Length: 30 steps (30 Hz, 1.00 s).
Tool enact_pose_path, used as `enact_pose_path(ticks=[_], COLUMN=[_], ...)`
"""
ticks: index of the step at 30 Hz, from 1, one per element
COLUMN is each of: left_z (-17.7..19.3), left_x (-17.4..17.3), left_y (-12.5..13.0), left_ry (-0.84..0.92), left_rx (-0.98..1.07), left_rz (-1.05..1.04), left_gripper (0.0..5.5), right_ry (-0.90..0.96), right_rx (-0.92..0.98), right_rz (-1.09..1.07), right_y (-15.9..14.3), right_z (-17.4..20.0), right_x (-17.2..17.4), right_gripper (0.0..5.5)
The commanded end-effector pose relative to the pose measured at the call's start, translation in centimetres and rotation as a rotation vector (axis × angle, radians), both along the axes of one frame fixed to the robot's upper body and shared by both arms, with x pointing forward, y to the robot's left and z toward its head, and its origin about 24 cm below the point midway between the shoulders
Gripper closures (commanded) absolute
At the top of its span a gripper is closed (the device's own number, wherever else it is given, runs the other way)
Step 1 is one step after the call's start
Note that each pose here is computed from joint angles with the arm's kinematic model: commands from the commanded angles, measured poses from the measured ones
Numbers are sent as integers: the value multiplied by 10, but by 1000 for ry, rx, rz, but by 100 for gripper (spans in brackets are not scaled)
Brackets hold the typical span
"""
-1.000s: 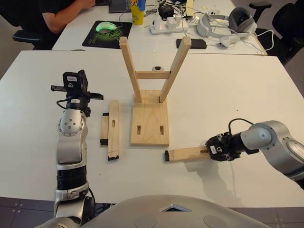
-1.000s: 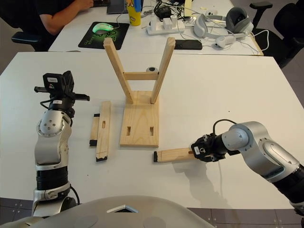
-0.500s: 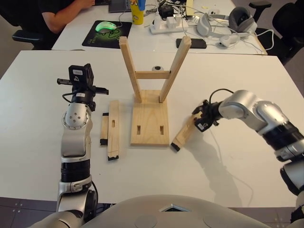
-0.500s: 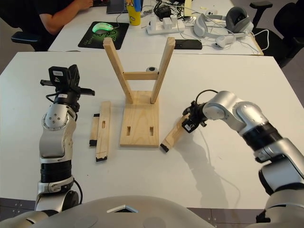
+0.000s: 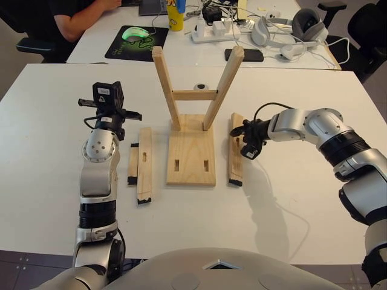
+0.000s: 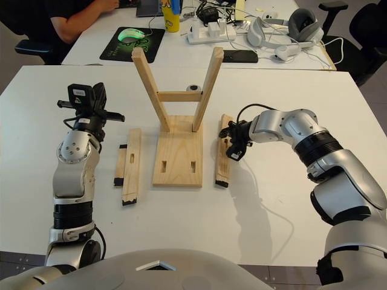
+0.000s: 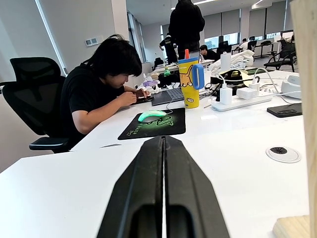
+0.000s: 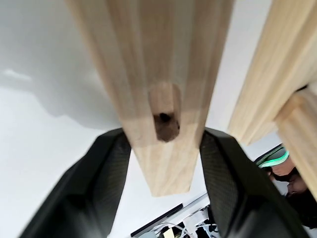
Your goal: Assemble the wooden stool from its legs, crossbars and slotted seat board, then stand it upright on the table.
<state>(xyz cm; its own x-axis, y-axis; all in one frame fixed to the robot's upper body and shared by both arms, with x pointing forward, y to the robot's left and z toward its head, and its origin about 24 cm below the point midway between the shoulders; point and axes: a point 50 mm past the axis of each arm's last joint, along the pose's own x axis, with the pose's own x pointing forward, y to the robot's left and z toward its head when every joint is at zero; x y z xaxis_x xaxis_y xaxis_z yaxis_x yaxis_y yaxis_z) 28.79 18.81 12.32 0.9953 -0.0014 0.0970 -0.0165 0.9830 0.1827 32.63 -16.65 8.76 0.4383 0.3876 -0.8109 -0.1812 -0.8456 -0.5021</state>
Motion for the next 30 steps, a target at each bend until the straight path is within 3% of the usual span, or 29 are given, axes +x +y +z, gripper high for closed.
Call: enact_pose_path(ticks=[1, 5, 8, 11, 13, 16, 19, 24, 30], left_z=[-4, -6, -6, -6, -11, -42, -62, -68, -82], left_x=[-3, -5, -11, -17, -28, -57, -76, -78, -94], left_y=[1, 8, 27, 47, 59, 54, 53, 58, 59], left_ry=[10, 24, 59, 125, 197, 379, 483, 547, 668], left_rx=[-6, -20, -13, -14, 24, -39, -67, -101, -199], left_rz=[12, 27, 40, 3, -26, -147, -182, -206, -227], left_gripper=[550, 550, 550, 550, 550, 550, 550, 494, 412], right_ry=[-66, -107, -95, 82, 409, 735, 867, 830, 528], right_rx=[29, 96, 277, 630, 1127, 1592, 1759, 1924, 2281], right_rz=[12, 17, -122, -420, -761, -1049, -1215, -1484, -1804], right_y=[6, 9, 1, -18, -45, -93, -109, -119, -132], right_z=[22, 37, 64, 92, 111, 88, 54, 4, -33], right_x=[9, 8, 4, -13, -27, -71, -104, -121, -115], right_gripper=[237, 179, 176, 176, 176, 176, 176, 173, 173])
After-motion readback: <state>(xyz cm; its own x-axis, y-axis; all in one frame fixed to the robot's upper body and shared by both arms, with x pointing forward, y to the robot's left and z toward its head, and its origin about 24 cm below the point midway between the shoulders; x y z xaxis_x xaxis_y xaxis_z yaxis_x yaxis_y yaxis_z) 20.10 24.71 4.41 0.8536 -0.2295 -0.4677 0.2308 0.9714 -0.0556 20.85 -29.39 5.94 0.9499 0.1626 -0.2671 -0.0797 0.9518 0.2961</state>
